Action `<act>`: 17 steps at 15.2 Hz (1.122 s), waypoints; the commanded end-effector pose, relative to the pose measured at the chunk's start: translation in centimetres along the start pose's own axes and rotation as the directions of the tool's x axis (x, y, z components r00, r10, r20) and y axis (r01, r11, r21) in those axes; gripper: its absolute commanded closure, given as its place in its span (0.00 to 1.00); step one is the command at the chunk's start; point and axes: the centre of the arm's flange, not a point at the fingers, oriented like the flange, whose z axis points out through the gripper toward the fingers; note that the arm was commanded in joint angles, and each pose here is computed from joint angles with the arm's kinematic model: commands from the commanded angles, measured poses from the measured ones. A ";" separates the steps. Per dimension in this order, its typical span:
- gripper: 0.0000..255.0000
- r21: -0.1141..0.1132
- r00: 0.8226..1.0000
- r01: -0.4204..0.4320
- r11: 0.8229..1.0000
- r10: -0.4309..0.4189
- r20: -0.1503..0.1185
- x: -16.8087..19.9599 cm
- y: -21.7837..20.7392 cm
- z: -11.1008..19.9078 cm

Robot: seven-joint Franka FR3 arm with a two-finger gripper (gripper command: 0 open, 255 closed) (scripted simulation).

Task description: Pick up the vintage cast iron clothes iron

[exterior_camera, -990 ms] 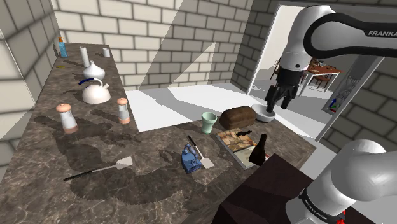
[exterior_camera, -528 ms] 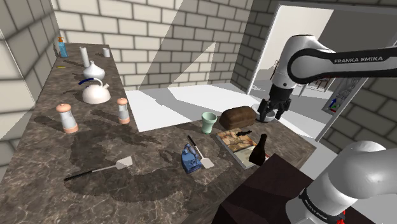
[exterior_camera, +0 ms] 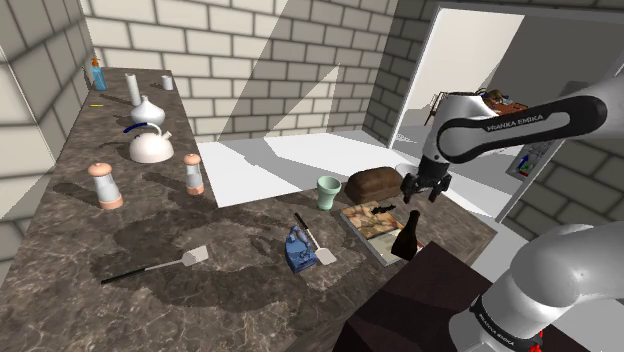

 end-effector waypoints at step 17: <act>0.00 -0.025 0.955 -0.286 0.958 0.283 -0.086 5.8 8.3 16.5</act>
